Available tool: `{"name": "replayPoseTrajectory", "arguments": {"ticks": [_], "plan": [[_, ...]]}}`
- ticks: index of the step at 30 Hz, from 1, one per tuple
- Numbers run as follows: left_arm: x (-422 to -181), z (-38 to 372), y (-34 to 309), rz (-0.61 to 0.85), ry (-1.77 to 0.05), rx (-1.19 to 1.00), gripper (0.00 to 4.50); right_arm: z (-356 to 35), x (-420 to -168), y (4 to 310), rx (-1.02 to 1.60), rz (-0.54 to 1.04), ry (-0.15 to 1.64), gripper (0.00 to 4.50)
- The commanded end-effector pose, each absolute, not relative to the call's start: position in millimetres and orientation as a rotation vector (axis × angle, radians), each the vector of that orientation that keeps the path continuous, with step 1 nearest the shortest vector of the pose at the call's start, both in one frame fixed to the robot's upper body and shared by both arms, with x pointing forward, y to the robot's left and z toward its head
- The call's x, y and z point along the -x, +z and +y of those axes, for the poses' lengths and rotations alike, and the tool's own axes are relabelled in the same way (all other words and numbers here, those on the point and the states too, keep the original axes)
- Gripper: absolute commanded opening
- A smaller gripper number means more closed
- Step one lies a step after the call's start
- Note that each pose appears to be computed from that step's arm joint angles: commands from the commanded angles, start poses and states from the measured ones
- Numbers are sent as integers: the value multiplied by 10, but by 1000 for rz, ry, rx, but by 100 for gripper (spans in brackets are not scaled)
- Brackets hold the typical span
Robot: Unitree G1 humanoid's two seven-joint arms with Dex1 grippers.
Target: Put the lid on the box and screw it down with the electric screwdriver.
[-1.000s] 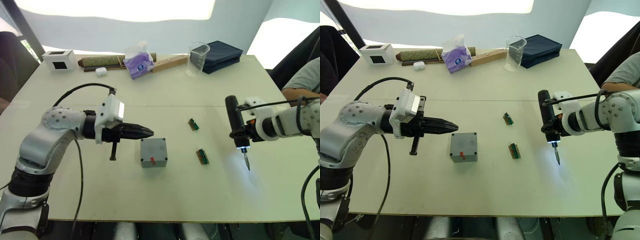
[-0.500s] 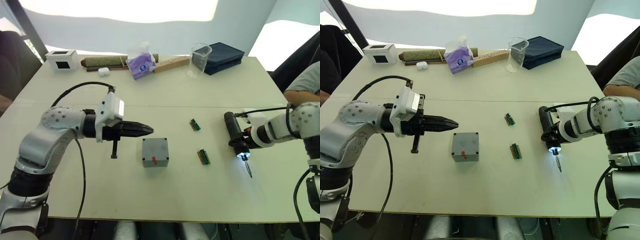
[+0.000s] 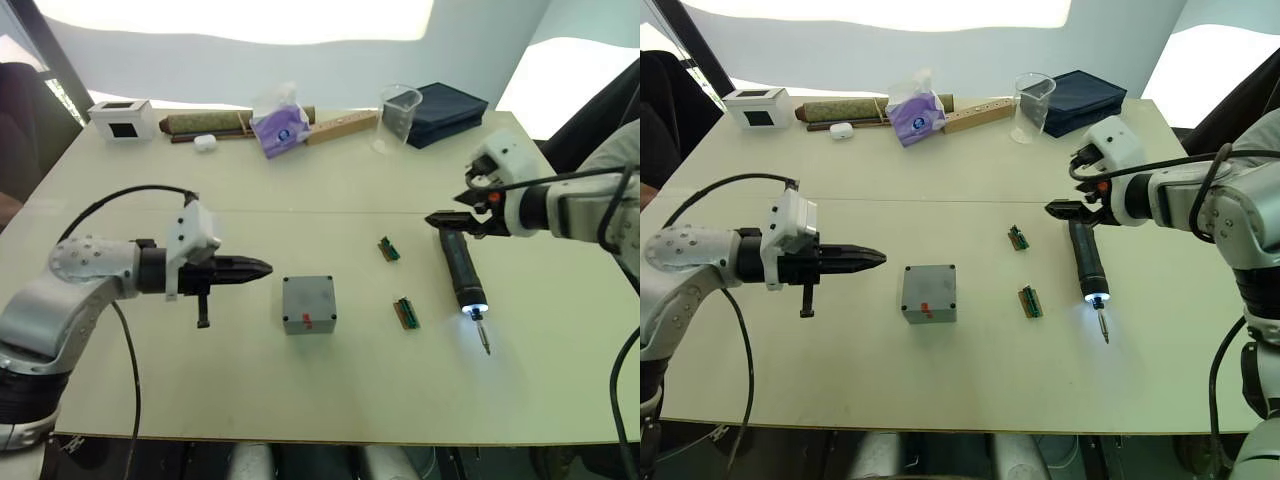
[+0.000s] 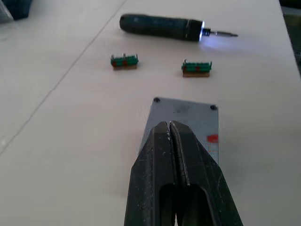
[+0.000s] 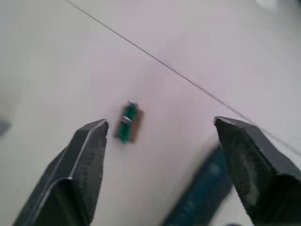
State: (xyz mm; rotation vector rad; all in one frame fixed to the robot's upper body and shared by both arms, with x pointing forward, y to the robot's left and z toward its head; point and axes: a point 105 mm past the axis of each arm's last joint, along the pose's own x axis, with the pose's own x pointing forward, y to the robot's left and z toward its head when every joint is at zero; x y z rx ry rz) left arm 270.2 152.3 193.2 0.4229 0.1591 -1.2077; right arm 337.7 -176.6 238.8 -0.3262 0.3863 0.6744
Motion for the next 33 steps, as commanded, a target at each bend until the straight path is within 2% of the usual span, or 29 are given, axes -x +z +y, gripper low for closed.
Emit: {"name": "replayPoseTrajectory", "arguments": {"ticks": [1, 5, 6, 7, 11, 15, 28, 33], "plan": [[-2729, 1694, 1788, 212, -1162, -463, 0, -1406, -3147, 2302, 385, 294, 886, 226], [-2722, 1723, 1608, 257, -1171, -471, 0, -1250, -3045, 1942, 430, 321, 961, 67], [-2727, 1719, 1590, 258, -1170, -465, 0, -1234, -3046, 1892, 428, 325, 963, 14], [-2730, 1724, 1582, 259, -1169, -462, 0, -1218, -3048, 1865, 426, 326, 963, 1], [-2840, 1588, 1337, 259, -1151, -429, 0, -913, -2872, 1395, 419, 404, 1069, 1], [-2971, 1526, 1256, 239, -1124, -427, 0, -822, -2953, 1205, 440, 472, 1014, 1], [-3138, 1193, 1313, 179, -1195, -379, 0, -532, -2872, 1230, 406, 454, 1104, 1], [-3288, 1086, 1289, 166, -1182, -378, 0, -455, -2850, 1285, 394, 446, 1119, 1]]}}
